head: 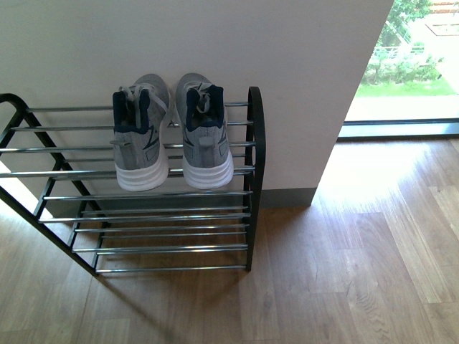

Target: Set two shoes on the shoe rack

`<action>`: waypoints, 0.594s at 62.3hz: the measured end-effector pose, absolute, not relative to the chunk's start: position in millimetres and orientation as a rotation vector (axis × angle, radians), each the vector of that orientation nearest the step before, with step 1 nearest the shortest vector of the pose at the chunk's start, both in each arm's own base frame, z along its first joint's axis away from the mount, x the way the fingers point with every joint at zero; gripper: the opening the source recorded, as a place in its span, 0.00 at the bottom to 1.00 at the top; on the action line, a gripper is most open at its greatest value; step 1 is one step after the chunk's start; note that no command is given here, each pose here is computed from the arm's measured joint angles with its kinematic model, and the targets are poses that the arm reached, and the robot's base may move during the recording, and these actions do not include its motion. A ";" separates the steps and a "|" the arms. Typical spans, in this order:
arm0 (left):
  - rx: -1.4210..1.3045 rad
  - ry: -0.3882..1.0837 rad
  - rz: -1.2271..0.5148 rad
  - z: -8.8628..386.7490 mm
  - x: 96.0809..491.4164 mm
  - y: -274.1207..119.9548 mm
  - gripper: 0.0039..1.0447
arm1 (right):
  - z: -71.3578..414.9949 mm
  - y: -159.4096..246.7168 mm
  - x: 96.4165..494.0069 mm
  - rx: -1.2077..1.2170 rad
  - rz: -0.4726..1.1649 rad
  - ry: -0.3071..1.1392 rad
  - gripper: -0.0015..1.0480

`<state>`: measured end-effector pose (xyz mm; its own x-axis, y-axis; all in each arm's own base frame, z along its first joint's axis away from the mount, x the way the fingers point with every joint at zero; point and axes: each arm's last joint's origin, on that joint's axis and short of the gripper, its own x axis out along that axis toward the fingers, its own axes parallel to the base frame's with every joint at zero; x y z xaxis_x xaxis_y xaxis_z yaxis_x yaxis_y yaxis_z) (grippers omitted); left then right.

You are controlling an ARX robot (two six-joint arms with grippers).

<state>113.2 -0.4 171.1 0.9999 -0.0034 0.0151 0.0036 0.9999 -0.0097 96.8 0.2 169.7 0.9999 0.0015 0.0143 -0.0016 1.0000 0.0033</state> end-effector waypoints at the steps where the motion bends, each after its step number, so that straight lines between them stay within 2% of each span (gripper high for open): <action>1: -0.010 -0.015 -0.004 171.1 112.9 -0.4 0.01 | 169.7 0.2 96.8 0.003 0.002 -0.014 0.91; 37: -0.009 0.004 -0.003 166.8 98.0 -0.3 0.01 | 169.7 0.2 96.8 0.003 0.002 -0.014 0.91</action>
